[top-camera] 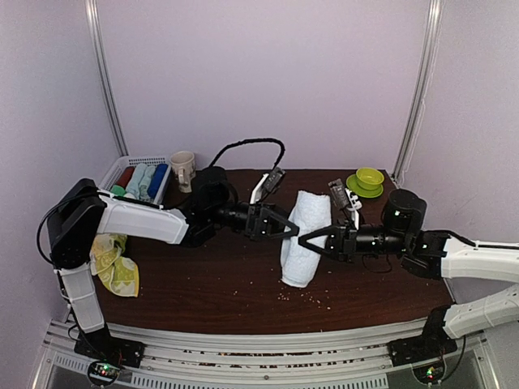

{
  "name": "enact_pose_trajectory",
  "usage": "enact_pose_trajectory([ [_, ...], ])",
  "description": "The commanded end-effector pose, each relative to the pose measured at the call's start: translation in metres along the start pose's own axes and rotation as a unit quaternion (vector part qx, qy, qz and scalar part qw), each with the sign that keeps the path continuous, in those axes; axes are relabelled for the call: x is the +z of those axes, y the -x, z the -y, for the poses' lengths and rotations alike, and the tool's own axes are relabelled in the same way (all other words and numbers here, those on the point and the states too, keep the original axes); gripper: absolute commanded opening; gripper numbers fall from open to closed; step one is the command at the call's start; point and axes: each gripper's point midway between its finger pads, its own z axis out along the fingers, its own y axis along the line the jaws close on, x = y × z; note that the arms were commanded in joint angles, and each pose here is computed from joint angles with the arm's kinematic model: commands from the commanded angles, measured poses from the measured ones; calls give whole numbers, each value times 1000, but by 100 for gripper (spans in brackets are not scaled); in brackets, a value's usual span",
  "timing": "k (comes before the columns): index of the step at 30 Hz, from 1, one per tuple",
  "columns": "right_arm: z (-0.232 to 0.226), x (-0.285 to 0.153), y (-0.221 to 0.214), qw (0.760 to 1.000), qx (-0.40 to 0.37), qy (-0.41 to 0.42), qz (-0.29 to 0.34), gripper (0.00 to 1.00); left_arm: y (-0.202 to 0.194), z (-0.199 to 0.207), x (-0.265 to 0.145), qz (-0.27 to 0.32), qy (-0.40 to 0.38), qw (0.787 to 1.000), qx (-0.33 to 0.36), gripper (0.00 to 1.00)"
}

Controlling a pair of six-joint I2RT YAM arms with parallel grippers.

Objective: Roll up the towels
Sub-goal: Pass from the right arm to the left

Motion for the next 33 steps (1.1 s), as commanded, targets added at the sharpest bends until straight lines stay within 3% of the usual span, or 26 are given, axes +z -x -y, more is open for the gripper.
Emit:
enact_pose_trajectory([
  [1,12,3,14,999,-25,-42,20,3,-6,2,9,-15,-9,1000,17,98],
  [12,59,-1,31,983,-21,-175,53,3,-19,-4,25,-53,25,998,25,97],
  [19,81,-1,28,972,-3,-232,41,3,-19,-32,29,-75,118,990,36,83],
  [25,94,1,25,966,22,-255,42,3,-22,-47,33,-85,165,982,34,74],
  [33,105,3,27,958,60,-273,59,4,-30,-46,43,-98,162,981,44,74],
])
